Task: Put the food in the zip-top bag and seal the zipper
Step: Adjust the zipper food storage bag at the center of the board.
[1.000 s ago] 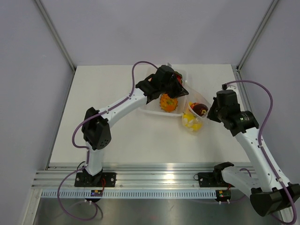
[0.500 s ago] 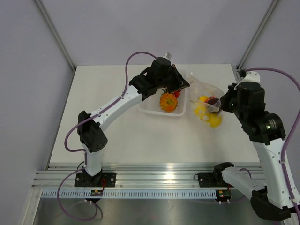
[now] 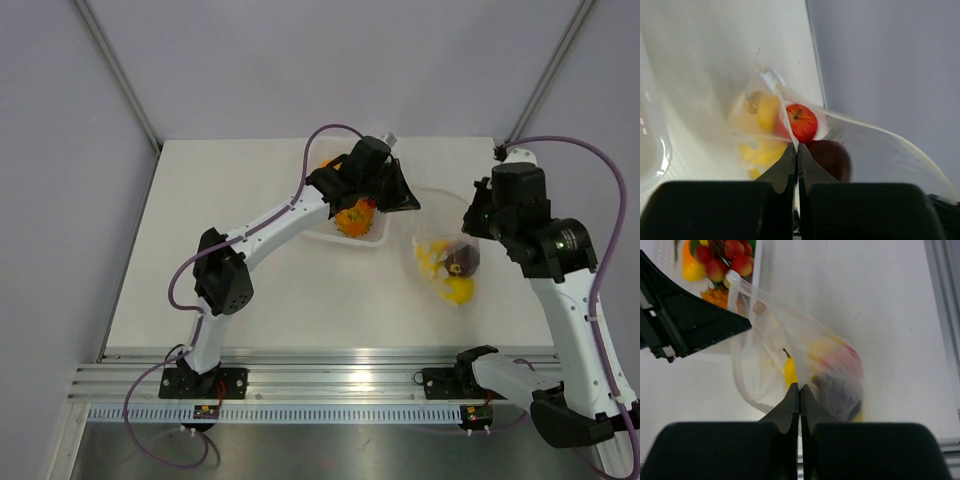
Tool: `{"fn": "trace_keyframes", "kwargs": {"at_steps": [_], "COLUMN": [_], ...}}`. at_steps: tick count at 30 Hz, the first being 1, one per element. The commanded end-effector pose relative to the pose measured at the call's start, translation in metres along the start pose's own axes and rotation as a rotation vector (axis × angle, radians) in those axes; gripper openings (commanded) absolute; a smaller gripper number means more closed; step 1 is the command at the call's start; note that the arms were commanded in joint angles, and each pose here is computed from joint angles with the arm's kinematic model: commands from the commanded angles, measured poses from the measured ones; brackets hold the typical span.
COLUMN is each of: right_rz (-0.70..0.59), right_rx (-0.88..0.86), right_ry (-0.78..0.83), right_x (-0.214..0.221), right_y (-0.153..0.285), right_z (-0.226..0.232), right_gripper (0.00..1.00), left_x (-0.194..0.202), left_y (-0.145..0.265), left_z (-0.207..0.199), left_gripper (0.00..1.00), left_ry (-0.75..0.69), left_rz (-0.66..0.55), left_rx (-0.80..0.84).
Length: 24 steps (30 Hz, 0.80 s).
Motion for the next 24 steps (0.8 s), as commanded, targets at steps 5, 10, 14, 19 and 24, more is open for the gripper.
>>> {"fn": "trace_keyframes", "kwargs": {"at_steps": [5, 10, 14, 19, 24], "right_rz": [-0.044, 0.095, 0.049, -0.003, -0.095], "right_rx": [0.033, 0.053, 0.027, 0.026, 0.057], "right_ry": [0.001, 0.003, 0.008, 0.022, 0.008], "right_x": [0.004, 0.058, 0.039, 0.015, -0.009], "right_y": [0.006, -0.029, -0.019, -0.012, 0.005], "right_z": [-0.008, -0.008, -0.005, -0.004, -0.009], "right_gripper": [0.0, 0.0, 0.0, 0.0, 0.0], "left_x": [-0.008, 0.012, 0.018, 0.003, 0.002], "left_y": [0.045, 0.003, -0.004, 0.02, 0.032], "left_z": [-0.053, -0.01, -0.019, -0.052, -0.07], "left_gripper": [0.0, 0.0, 0.0, 0.0, 0.0], "left_ry": [-0.123, -0.105, -0.16, -0.294, -0.309], "left_rz": [-0.059, 0.124, 0.251, 0.211, 0.257], "left_rx": [0.203, 0.137, 0.206, 0.283, 0.414]}}
Point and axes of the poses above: each gripper's point midway between its finger pads, its own y axis back along the fingers, its own z axis along the line the jaws close on, x = y × z, the point moved 7 cm from there along y, back along the fingers, and after that the axes turned 10 degrees about y, right-handed, at the moved point
